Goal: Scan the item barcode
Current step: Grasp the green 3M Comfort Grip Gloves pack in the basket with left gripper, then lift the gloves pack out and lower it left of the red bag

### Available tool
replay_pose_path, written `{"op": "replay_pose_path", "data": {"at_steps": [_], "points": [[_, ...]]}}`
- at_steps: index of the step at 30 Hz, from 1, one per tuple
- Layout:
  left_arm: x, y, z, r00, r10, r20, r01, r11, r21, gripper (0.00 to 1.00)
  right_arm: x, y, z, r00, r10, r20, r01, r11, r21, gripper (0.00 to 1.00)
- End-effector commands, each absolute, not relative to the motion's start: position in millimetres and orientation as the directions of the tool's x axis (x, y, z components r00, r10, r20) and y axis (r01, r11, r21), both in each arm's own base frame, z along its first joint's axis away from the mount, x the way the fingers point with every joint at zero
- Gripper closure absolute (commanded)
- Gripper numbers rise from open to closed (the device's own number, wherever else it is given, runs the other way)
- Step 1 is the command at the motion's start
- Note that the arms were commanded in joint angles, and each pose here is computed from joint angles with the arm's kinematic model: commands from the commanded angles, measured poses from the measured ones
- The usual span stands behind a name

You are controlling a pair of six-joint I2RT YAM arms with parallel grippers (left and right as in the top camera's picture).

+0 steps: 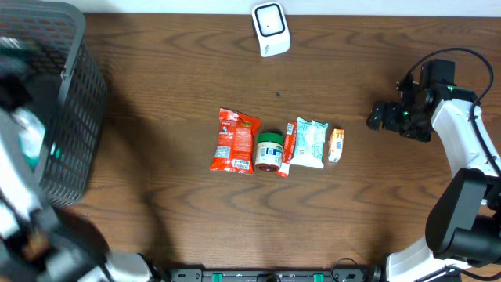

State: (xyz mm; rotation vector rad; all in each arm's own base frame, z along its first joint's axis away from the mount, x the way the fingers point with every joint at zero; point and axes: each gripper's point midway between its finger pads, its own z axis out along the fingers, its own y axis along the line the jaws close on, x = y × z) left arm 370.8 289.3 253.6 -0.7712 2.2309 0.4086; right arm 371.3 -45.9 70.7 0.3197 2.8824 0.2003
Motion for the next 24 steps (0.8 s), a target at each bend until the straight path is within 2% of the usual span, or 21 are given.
{"op": "replay_pose_path", "data": {"at_steps": [1, 3, 6, 11, 14, 15, 18, 24], "points": [[340.6, 267.4, 381.5, -0.296, -0.286, -0.911, -0.667, 0.745, -0.017, 0.93, 374.4, -46.3, 74.8, -0.946, 0.23, -0.228, 0.198, 0.968, 0.153, 0.01], [321.3, 252.2, 432.6, -0.175, -0.213, -0.961, -0.665, 0.746, -0.044, 0.93, 374.4, -46.3, 74.8, -0.946, 0.23, -0.228, 0.198, 0.968, 0.153, 0.01], [290.2, 221.3, 485.5, -0.053, -0.129, -0.99, -0.645, 0.761, -0.065, 0.93, 374.4, -46.3, 74.8, -0.946, 0.23, -0.228, 0.198, 0.968, 0.153, 0.01], [255.0, 157.9, 508.0, 0.01, -0.153, -0.988, -0.558, 0.819, -0.133, 0.93, 374.4, -46.3, 74.8, -0.946, 0.23, -0.228, 0.198, 0.968, 0.153, 0.01], [250.9, 116.0, 491.0, -0.044, -0.25, -0.967, -0.452, 0.868, -0.204, 0.93, 374.4, -46.3, 74.8, -0.946, 0.23, -0.228, 0.198, 0.968, 0.153, 0.01], [252.6, 94.6, 470.9, -0.117, -0.319, -0.94, -0.408, 0.879, -0.248, 0.93, 374.4, -46.3, 74.8, -0.946, 0.23, -0.228, 0.198, 0.968, 0.153, 0.01], [260.8, 68.9, 435.2, -0.254, -0.394, -0.883, -0.369, 0.884, -0.288, 0.93, 374.4, -46.3, 74.8, -0.946, 0.23, -0.228, 0.198, 0.968, 0.153, 0.01], [288.1, 16.8, 346.1, -0.569, -0.403, -0.717, -0.306, 0.913, -0.27, 0.93, 374.4, -46.3, 74.8, -0.946, 0.23, -0.228, 0.198, 0.968, 0.153, 0.01]]}}
